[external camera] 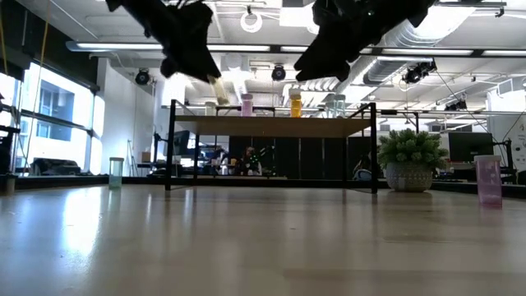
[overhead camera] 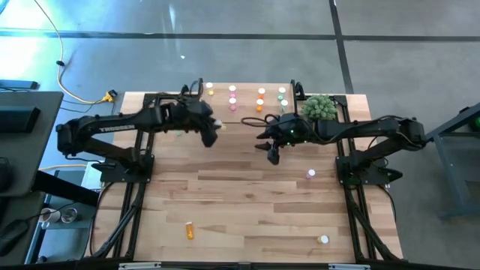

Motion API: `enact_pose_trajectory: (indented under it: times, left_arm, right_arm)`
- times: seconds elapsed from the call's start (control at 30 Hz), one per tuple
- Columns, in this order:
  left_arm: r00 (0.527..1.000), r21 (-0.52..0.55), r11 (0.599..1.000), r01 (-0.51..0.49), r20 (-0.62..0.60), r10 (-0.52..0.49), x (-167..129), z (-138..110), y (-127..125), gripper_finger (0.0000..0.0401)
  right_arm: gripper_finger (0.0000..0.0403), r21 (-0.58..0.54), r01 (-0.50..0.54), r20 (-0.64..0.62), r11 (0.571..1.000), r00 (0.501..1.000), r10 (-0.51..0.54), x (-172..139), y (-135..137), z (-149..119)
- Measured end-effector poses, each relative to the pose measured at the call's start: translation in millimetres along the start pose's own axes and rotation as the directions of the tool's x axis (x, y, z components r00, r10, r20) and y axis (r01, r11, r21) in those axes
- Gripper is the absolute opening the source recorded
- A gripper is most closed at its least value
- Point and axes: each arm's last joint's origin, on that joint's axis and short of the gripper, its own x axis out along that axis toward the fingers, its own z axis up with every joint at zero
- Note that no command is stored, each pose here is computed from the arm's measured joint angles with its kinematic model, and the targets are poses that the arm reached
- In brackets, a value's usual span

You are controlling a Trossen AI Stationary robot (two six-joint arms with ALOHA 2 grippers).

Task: Pick and place medicine bottles onto shelf by color
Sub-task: Put the left yellow pill bottle on the shelf aligned with the other yellow pill bottle

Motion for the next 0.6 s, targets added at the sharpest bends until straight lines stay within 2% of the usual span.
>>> enact_pose_trajectory:
  times: [0.2, 0.3, 0.43, 0.6]
  left_arm:
    - [0.985, 0.052, 0.984, -0.172, 0.039, 0.17, -29, 38, 18, 0.0113]
    - [0.973, 0.06, 0.971, -0.23, 0.018, 0.229, -37, 52, 27, 0.0113]
    - [0.966, 0.04, 0.965, -0.258, 0.012, 0.257, -48, 69, 38, 0.0113]
    - [0.969, 0.037, 0.971, -0.238, -0.055, 0.239, -38, 68, 43, 0.0113]
  right_arm:
    - [0.0167, 0.01, 0.064, 0.006, 0.998, 0.998, -0.064, -1, -14, 1]
    - [0.0167, 0.02, 0.096, -0.003, 0.995, 0.995, -0.096, -1, -19, 1]
    - [0.0167, 0.035, 0.117, -0.012, 0.993, 0.993, -0.117, -2, -25, 0]
    - [0.0167, 0.043, 0.128, -0.014, 0.991, 0.992, -0.128, -2, -28, 0]
